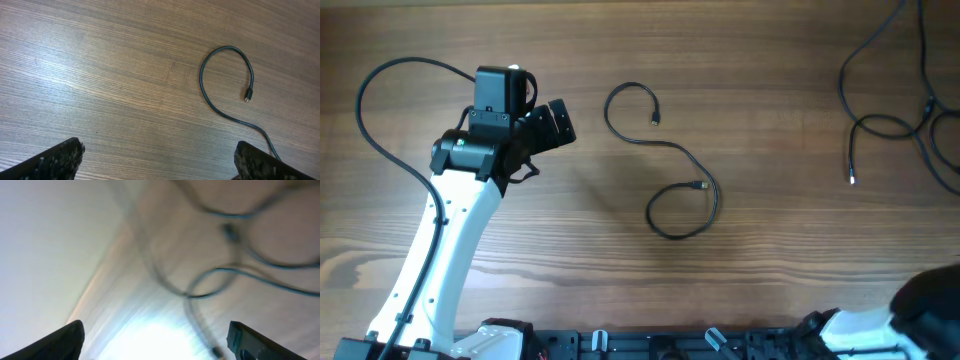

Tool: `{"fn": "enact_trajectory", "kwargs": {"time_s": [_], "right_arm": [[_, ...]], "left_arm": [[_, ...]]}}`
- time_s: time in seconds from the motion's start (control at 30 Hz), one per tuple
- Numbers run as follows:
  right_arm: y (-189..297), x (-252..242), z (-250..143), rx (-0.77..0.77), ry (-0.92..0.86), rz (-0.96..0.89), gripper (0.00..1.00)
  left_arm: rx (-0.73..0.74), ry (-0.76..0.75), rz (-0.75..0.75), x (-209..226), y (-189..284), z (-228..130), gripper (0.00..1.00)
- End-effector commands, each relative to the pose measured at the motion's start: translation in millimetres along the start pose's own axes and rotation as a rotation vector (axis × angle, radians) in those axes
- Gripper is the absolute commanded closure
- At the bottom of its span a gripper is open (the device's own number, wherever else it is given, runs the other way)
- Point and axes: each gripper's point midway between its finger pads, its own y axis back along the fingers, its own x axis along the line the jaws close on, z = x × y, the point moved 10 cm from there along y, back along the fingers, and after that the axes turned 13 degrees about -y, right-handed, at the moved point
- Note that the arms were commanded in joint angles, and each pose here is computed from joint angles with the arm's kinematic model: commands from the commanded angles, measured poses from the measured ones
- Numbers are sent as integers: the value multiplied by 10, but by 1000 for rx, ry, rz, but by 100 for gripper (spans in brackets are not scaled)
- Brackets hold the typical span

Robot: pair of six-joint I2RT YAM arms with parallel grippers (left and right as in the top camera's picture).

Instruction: Untangle cables

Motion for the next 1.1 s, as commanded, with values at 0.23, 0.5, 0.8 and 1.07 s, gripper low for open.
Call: {"fn": "enact_trajectory", "kwargs": {"time_s": [0.23, 0.5, 0.8, 1.07], "right_arm": [[51, 1206, -1286, 303, 572, 265, 12], [-190, 1598, -2277, 399, 888, 150, 14], [-660, 1716, -3145, 553, 1116, 141, 17], [-1195, 1656, -3759, 632, 1253, 81, 27]], "left_arm": [[-103, 21, -16, 72, 328, 65, 1], [-241, 43, -27, 162, 863, -3, 0], [-175, 40, -15, 168, 773, -53, 0], [-106, 38, -3, 171, 662, -96, 0]]}}
